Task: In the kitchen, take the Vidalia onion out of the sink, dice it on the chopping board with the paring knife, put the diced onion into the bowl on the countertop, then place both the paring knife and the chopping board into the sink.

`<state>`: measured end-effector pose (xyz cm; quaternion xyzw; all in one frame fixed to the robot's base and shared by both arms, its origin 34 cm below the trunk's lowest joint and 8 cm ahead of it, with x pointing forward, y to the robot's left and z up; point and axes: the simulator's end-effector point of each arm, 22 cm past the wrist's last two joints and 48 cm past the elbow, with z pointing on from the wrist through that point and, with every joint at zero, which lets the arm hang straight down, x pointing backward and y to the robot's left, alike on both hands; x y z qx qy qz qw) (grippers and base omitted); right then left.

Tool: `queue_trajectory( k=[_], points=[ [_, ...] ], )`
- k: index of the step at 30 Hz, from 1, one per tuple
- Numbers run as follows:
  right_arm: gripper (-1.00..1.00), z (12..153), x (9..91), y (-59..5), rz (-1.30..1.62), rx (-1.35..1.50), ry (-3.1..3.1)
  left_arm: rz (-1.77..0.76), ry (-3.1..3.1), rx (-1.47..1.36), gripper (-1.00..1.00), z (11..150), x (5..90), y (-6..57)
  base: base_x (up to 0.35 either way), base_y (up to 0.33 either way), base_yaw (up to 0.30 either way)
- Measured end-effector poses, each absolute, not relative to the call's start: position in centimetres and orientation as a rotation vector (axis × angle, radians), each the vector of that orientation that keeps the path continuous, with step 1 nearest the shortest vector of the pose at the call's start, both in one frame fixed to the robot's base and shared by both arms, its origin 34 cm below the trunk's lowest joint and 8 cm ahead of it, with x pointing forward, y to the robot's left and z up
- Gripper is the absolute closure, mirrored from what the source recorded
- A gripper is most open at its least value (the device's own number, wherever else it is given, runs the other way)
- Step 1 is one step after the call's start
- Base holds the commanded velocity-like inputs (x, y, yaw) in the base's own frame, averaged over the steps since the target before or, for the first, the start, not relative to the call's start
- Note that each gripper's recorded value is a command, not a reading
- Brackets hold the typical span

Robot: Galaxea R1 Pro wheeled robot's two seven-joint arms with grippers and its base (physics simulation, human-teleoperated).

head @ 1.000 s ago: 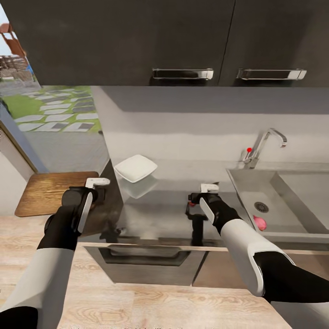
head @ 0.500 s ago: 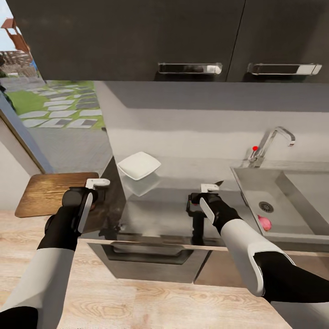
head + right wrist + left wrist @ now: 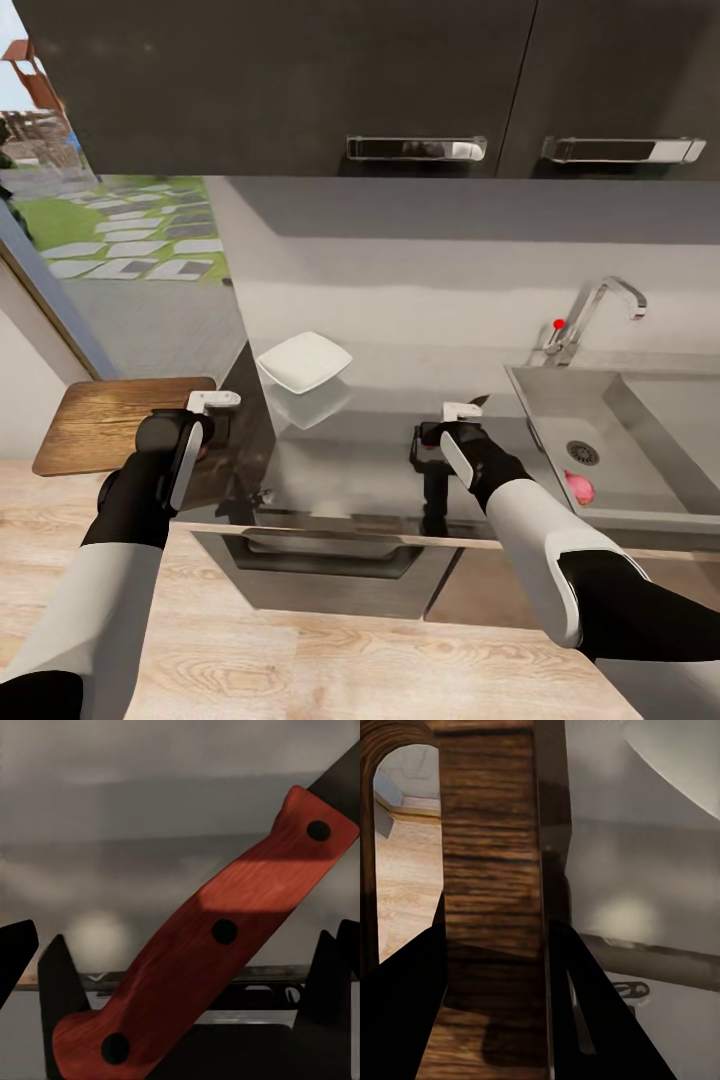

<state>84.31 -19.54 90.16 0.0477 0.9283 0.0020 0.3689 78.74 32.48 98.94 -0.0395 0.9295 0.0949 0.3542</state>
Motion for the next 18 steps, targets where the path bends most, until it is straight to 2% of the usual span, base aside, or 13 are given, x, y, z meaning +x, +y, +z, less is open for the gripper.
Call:
queue_trajectory(
  k=[7, 8, 18],
  points=[
    [-1.0, 90.12, 84.34, -19.56, -0.001, 0.115, 2.382, 0.246, 2.401, -0.102, 1.0, 98.97, 78.76, 32.49, 0.0, 0.0, 0.0],
    [1.0, 90.12, 84.35, -19.57, 0.0, 0.116, 2.381, 0.247, 2.4, -0.102, 1.0, 99.01, 78.78, 32.5, 0.0, 0.0, 0.0],
    [1.0, 90.09, 84.35, -19.73, -0.008, 0.119, 2.381, 0.246, 2.405, -0.102, 1.0, 98.8, 78.73, 32.49, 0.0, 0.0, 0.0]
  ],
)
